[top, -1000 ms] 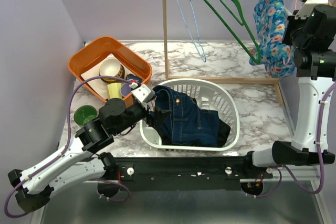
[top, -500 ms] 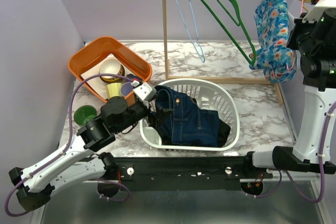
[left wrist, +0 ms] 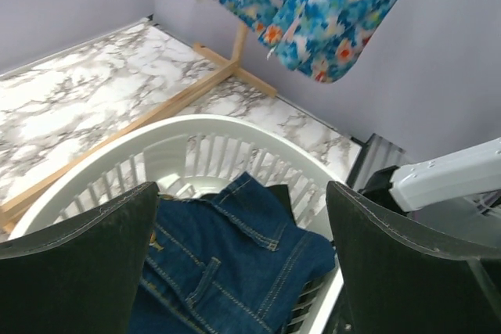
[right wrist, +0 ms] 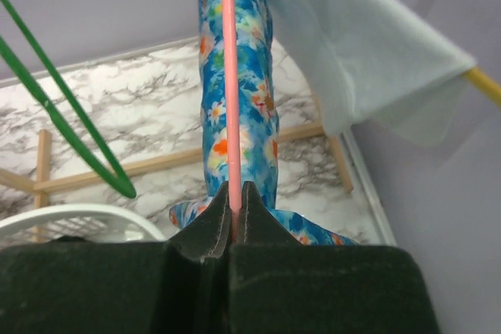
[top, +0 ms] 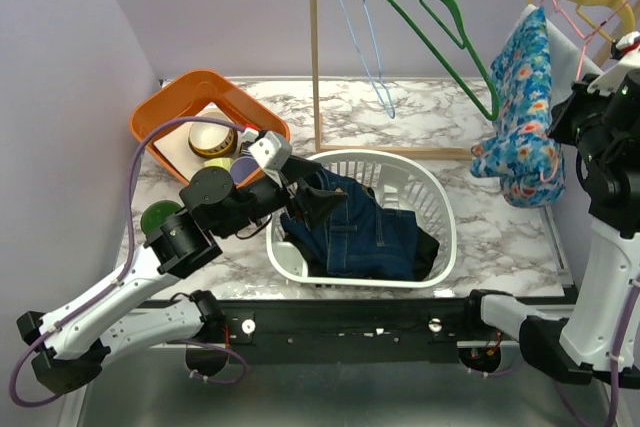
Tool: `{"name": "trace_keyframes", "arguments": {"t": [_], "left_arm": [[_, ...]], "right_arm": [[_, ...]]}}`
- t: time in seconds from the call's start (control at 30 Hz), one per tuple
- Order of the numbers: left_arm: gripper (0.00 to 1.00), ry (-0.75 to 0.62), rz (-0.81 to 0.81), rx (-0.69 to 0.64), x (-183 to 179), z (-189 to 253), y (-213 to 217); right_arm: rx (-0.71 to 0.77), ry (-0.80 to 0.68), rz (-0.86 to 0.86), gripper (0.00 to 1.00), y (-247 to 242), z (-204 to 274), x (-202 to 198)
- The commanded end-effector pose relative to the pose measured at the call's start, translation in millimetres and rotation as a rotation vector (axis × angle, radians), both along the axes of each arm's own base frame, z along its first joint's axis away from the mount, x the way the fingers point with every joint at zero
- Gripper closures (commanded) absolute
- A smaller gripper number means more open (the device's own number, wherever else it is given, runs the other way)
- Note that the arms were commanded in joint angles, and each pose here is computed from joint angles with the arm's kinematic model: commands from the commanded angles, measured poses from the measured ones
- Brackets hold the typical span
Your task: Remove the skirt from the hanger
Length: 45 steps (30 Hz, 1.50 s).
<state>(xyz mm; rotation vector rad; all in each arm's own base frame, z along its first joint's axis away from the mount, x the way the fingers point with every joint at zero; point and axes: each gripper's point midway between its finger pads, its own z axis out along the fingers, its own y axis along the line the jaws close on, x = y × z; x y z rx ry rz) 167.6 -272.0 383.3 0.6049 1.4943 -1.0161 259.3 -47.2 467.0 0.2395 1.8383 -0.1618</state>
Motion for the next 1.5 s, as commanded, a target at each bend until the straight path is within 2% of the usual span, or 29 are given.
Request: {"name": "trace_keyframes", "arguments": {"t": [0.0,0.27,0.37,0.5,0.6,0.7,0.73,0.87,1.1,1.47], "left_arm": [[0.01,0.001,-0.138,-0.122,-20,29,-17],[0.01,0.086,-0.210,-0.254,-29,27,-29],[0.01,0.092,-0.244,-0.261,-33,19,-33],[0.02,-0.025,-0.204,-0.213,-22,-2,-33],[0.04,-0.059,-0.170,-0.139,-12,-15,-37],[0.06,-0.153,-0.174,-0.049,-11,-21,-50],[0.06,-0.237,-0.117,0.000,-4,-21,-52],[0.01,-0.454,-0.100,0.163,-35,-33,-92],[0.01,-0.557,-0.278,0.040,-69,-6,-130],[0.01,-0.606,-0.392,0.075,-79,-12,-182]], "right_arm": [[0.164,-0.058,0.028,0.99,22,-8,-33],[0.269,0.023,0.084,0.99,43,-61,-62],[0.281,0.009,0.068,0.99,43,-61,-73],[0.322,-0.038,0.107,0.99,54,-53,-92],[0.350,-0.037,0.132,0.99,61,-54,-98],[0.362,-0.053,0.145,0.99,64,-53,-103],[0.363,-0.070,0.149,0.99,65,-51,-106],[0.388,-0.093,0.178,0.99,72,-46,-111],[0.424,-0.131,0.194,0.99,78,-38,-124],[0.450,-0.151,0.232,0.99,86,-41,-135]]}}
